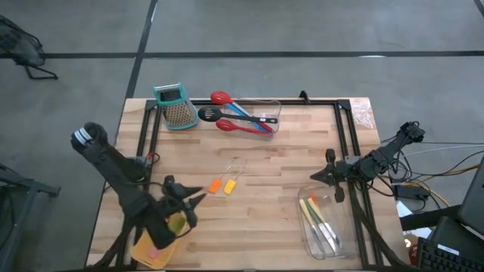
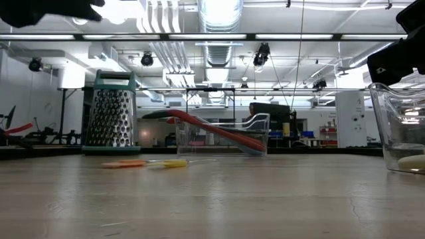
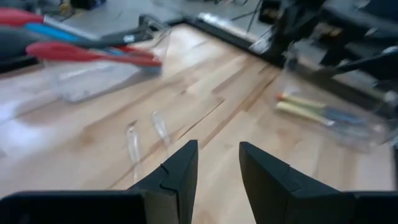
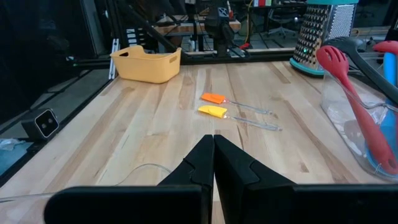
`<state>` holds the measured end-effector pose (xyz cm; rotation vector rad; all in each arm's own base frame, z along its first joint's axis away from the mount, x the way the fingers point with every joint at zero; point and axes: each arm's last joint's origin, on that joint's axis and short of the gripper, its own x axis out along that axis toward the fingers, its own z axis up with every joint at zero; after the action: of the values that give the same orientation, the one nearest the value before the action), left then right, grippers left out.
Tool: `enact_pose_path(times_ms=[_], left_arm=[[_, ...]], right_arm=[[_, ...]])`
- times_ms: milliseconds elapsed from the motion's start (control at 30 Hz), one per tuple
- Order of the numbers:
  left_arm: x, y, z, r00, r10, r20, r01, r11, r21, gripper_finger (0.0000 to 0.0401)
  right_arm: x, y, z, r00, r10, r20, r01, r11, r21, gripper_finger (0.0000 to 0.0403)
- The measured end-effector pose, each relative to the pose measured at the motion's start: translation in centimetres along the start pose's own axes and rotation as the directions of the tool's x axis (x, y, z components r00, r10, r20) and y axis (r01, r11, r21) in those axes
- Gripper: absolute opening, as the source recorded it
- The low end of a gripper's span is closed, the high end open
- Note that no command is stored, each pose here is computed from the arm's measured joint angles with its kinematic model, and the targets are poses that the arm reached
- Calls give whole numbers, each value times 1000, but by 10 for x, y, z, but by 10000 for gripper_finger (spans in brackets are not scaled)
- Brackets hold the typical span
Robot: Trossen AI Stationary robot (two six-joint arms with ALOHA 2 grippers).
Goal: Pick & Place Kitchen Items
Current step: Put the orange spatula into the yellow bin
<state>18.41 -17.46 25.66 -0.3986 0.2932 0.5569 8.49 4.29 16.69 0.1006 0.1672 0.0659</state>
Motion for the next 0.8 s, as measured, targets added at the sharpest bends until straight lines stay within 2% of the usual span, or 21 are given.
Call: enact_pose_path(times_ms=[267,367,600,800], left_arm=[[32,-3,-18,993,110,-31,-108,992,60,124],[47,-2,-23,983,153,-97,-148,987,66,124],[84,7,-31,922,257,-289,-247,966,69,124],[110,14,-37,883,329,-335,-305,944,123,124]], right_arm=[[0,0,0,1000,0,0,0,1000,0,9],[0,0,0,1000,0,0,0,1000,0,8],[0,0,0,1000,0,0,0,1000,0,9],[0,0,0,1000,0,0,0,1000,0,8]])
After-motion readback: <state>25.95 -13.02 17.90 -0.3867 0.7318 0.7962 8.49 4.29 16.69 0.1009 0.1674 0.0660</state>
